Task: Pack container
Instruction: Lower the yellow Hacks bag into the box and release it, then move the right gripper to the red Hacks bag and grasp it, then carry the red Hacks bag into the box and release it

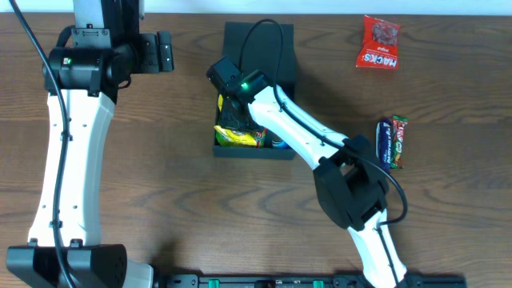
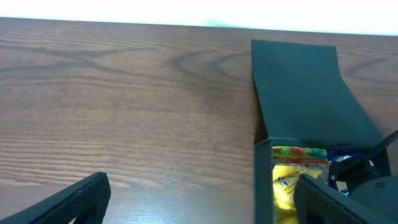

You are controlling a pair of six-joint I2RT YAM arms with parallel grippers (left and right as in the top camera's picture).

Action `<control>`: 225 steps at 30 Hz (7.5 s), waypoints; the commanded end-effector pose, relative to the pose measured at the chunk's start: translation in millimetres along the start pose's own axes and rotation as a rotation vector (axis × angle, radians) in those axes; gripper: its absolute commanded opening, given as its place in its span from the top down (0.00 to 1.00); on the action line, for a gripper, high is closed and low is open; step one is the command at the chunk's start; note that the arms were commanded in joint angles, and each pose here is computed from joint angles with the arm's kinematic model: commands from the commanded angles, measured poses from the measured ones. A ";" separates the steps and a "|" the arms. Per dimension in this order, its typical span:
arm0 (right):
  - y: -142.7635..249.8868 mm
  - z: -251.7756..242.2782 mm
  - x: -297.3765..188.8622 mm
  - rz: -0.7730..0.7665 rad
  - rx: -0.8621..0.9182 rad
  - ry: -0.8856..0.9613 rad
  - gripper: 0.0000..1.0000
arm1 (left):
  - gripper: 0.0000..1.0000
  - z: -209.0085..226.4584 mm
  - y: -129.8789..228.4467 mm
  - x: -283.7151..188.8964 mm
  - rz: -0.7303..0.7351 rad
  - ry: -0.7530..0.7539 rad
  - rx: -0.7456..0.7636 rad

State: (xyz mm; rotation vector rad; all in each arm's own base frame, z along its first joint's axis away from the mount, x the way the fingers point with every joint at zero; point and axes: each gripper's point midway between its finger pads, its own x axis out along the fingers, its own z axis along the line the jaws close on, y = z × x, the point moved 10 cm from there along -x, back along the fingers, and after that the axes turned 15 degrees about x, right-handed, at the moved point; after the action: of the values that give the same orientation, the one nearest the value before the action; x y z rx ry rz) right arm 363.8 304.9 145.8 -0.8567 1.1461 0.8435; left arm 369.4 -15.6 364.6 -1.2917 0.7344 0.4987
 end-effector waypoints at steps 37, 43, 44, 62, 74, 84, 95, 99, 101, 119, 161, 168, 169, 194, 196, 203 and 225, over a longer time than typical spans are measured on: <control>-271.6 -171.1 -118.7 -0.694 -0.022 0.053 0.01 | 0.05 0.0 -0.8 -11.1 -0.018 -0.001 0.017; -318.0 -200.7 -51.2 -0.757 0.039 0.065 0.01 | 0.05 0.0 -0.8 -11.1 -0.018 -0.001 0.017; -321.9 -204.3 -39.1 -0.757 0.045 0.069 0.01 | 0.05 0.0 -0.8 -11.1 -0.018 -0.001 0.017; -334.9 -260.1 44.9 -0.639 0.106 0.135 0.74 | 0.05 0.0 -0.8 -11.1 -0.019 -0.002 0.017; -330.3 -246.6 6.6 -0.631 0.006 0.116 0.99 | 0.05 0.0 -0.8 -11.1 -0.018 -0.002 0.017; -282.5 -170.1 -150.3 -0.789 -0.163 -0.042 0.99 | 0.05 0.0 -0.6 -11.1 -0.017 -0.002 0.016; -260.4 -171.1 -138.8 -0.682 -0.174 0.111 0.62 | 0.05 -0.8 3.1 -11.1 0.008 0.004 0.016; -287.7 -201.7 -91.6 -0.582 -0.261 0.074 0.01 | 0.05 -0.8 3.3 -11.1 0.010 0.004 0.016; -299.0 -218.1 -72.8 -0.563 -0.278 0.091 0.00 | 0.05 -0.8 3.3 -11.1 0.010 0.004 0.016; -323.6 -275.1 41.5 -0.417 -0.383 -0.032 0.02 | 0.05 -1.4 3.4 -11.1 0.010 0.008 -0.010; -128.0 -76.8 -121.9 -0.032 0.083 -0.288 0.94 | 0.05 -0.4 3.6 -11.1 0.012 -0.003 -0.002; -64.0 -25.1 -106.9 -0.047 0.136 -0.209 0.92 | 0.05 -0.1 3.6 -11.1 0.013 -0.005 -0.002; -57.2 -20.0 -105.9 -0.061 0.127 -0.202 0.92 | 0.05 -0.1 3.7 -11.1 0.013 -0.005 -0.002; 3.6 7.1 25.6 -0.088 0.072 0.089 0.96 | 0.05 -0.4 4.1 -11.1 0.016 -0.003 0.016; -0.4 5.7 22.9 -0.089 0.050 0.089 0.92 | 0.05 -0.4 4.2 -11.1 0.017 -0.003 0.016; -22.9 -1.2 -21.8 -0.120 0.028 0.044 0.89 | 0.05 -0.4 4.2 -11.1 0.017 -0.003 0.016; -28.6 6.5 -45.0 -0.140 -0.099 -0.047 0.01 | 0.05 -0.4 4.1 -11.1 0.016 -0.003 0.016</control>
State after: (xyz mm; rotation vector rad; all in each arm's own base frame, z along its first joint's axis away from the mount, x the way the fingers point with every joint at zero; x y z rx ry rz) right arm 383.9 293.8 180.4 -0.9310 1.0513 0.7779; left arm 364.7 -15.4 361.1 -1.2836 0.7660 0.5258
